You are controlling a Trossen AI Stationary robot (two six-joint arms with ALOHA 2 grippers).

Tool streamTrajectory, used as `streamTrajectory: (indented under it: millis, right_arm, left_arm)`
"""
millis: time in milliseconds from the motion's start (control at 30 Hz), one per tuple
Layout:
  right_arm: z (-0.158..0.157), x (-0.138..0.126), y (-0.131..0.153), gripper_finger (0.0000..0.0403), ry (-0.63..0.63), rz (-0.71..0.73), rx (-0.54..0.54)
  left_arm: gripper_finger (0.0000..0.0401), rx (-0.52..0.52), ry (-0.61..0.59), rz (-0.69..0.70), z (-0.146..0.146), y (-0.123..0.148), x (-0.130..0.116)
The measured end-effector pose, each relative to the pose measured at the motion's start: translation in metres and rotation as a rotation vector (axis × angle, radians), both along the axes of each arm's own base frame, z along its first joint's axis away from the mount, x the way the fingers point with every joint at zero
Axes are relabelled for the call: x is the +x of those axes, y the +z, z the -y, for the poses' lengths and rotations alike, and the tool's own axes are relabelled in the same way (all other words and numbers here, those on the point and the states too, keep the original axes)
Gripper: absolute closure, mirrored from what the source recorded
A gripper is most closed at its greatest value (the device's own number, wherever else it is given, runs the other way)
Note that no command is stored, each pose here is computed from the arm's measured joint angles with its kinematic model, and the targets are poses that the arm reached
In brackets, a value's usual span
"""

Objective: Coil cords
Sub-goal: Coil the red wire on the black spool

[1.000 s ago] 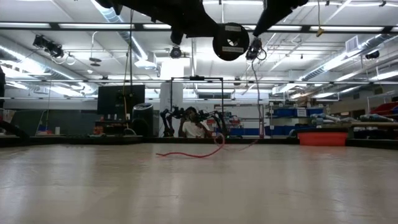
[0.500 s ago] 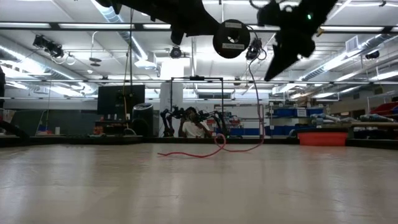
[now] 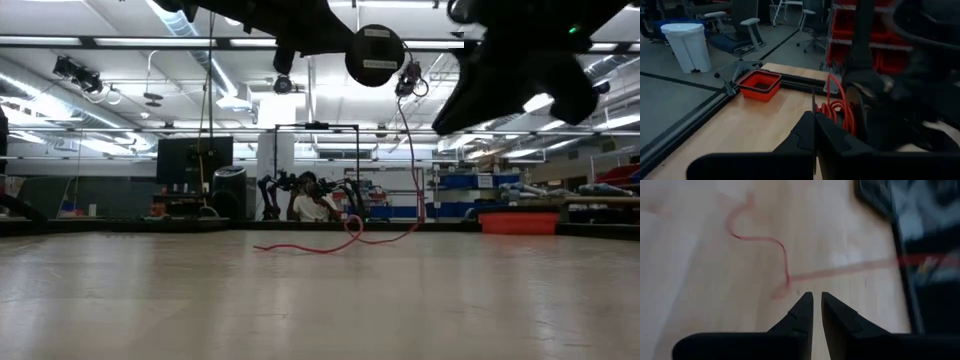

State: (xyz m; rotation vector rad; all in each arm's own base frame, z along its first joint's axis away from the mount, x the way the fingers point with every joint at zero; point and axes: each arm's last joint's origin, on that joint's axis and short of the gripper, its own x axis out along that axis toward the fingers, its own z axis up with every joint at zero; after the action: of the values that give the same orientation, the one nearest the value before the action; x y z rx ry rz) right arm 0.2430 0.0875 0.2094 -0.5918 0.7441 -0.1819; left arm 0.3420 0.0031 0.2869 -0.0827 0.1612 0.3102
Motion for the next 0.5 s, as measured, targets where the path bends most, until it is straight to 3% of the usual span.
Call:
streamTrajectory:
  millis: [133,300,400,500]
  right_arm:
    - [-0.011,-0.001,0.004,0.0367,0.078,0.007,-0.133]
    - [-0.013,-0.002,0.012,0.0367,-0.067,0.105,-0.297]
    - [-0.019,0.000,0.022,0.0370,-0.146,0.233,-0.320]
    - [-0.023,0.002,0.034,0.0373,-0.103,0.317,-0.249]
  left_arm:
    - [0.0394,-0.079,0.020,0.056,-0.002,0.003,0.001]
    - [0.0394,-0.128,0.028,0.079,-0.002,0.004,0.001]
    - [0.0394,-0.112,0.025,0.072,-0.002,0.004,0.001]
    - [0.0394,-0.026,0.011,0.045,-0.002,0.004,0.001]
